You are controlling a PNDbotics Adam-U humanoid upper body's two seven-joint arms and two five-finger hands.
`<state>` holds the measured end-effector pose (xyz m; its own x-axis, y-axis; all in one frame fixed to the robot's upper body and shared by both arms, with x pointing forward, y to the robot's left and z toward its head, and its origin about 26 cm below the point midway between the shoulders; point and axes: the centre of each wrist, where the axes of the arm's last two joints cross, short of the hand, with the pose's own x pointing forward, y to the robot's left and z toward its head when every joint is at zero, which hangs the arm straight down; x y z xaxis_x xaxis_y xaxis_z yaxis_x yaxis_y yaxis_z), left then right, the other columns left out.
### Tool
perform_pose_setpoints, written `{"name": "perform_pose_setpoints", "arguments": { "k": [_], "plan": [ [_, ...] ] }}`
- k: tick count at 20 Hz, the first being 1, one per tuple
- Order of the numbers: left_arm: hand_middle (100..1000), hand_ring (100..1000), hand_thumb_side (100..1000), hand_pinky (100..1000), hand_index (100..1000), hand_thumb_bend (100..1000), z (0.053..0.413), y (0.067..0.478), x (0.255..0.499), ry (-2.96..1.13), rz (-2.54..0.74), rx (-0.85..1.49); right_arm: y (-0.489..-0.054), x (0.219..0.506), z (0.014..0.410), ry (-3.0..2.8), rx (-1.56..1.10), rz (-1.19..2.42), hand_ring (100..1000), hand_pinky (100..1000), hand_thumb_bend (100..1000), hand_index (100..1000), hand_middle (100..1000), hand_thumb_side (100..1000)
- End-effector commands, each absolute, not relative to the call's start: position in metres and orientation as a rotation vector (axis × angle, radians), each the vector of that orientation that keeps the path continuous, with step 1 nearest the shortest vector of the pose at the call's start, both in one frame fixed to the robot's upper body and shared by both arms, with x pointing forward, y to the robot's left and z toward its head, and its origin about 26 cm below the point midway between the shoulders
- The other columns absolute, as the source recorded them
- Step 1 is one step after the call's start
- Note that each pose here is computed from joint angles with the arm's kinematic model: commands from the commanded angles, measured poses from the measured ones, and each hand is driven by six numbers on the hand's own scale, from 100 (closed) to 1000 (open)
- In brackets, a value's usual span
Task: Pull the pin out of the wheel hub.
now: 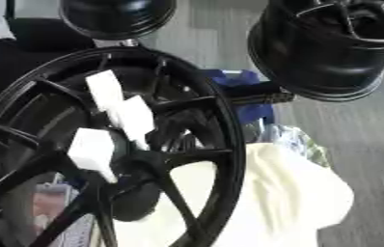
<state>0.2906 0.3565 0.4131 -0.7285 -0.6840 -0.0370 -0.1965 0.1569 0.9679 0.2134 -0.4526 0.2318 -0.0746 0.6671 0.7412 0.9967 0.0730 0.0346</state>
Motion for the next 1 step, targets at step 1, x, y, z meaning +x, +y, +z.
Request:
{"name": "perform_pose_setpoints", "arguments": {
  "k": [1],
  "plan": [
    [700, 779, 295, 837, 833, 132, 0.4231, 0.3350, 0.2766, -2.043, -1.731, 0.802, -0.4522, 0.2125, 0.2471, -1.758, -1.735, -0.821, 618, 441, 359, 784, 659, 234]
  ]
}}
